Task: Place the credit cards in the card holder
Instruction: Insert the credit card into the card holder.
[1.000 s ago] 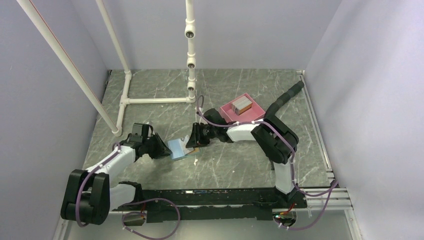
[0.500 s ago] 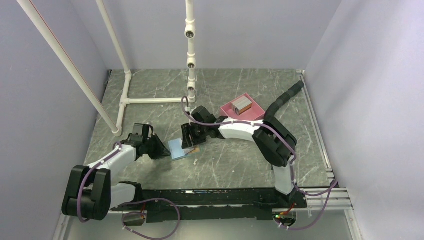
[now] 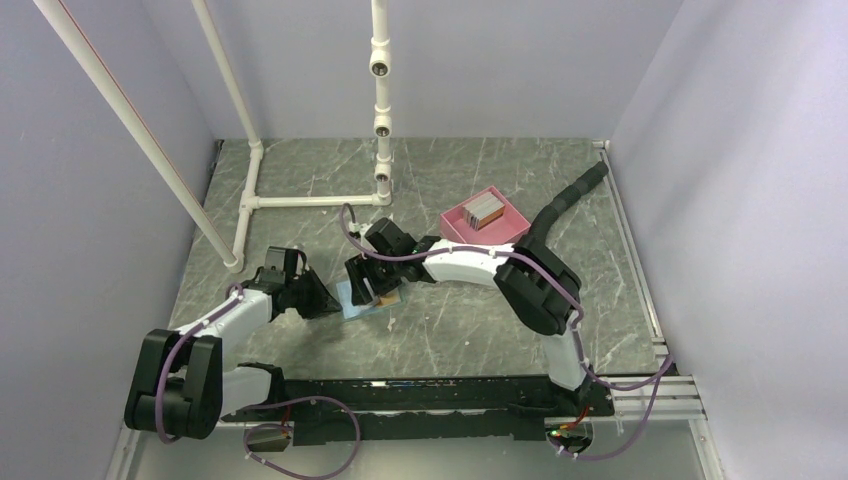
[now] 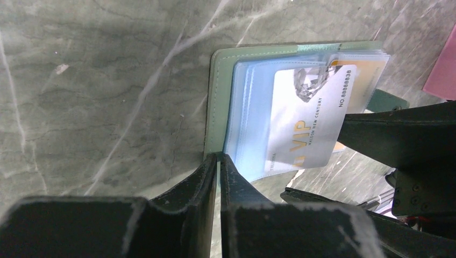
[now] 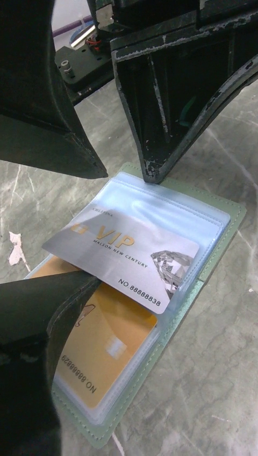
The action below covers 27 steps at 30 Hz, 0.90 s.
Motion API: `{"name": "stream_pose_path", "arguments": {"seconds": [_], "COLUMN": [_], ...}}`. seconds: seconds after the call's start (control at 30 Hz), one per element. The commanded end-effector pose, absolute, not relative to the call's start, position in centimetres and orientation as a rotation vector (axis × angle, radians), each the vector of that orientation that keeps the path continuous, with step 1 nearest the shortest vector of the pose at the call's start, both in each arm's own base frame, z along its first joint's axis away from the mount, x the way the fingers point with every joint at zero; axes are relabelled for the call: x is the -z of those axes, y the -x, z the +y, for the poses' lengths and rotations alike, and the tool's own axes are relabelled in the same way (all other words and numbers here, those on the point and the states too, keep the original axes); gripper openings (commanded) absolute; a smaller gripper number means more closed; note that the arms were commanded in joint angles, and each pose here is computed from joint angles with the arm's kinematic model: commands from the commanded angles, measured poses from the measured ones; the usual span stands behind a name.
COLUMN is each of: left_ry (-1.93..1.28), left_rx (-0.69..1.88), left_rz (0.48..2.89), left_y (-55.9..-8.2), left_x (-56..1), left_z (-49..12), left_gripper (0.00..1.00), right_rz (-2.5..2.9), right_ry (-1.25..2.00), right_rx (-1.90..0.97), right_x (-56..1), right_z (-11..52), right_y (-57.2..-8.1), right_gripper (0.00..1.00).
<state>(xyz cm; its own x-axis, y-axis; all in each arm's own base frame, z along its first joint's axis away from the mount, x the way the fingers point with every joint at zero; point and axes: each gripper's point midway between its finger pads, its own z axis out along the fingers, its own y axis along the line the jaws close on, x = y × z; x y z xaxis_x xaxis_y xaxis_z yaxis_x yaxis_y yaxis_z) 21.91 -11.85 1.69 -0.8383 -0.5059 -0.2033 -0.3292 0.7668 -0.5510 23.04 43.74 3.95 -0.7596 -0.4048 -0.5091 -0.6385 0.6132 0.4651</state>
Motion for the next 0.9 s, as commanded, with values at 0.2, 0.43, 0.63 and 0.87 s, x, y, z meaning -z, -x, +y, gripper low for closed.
{"name": "stream_pose_path", "arguments": {"seconds": [0.2,0.43,0.63,0.87], "left_ry": [0.628,0.640,0.643,0.635], "left_rx": [0.711,0.729,0.721,0.732], "left_rz": [2.647,2.639,2.638,2.636], "left_y": [-21.4,-21.3,-21.1,-21.1], "left_x": [-0.6,-0.8,-0.7,-0.9], "left_z": [-11.9,-12.0,-11.9,-12.0], "left_gripper": [0.14,0.13,0.14,0.13], "right_rz": [2.567,2.571,2.558,2.578], "right_ry": [0.896,0.857,0.800,0.711], "right_rx": [-0.749,-0.772,-0.799,-0.994], "right_x": [-0.8,-1.3,-3.0,-3.8], "right_z": [42.1,43.4,41.4,41.5], "right_y": [-21.9,-20.8,-21.5,-20.8], "right_gripper": [0.67,0.68,0.72,0.73]}}
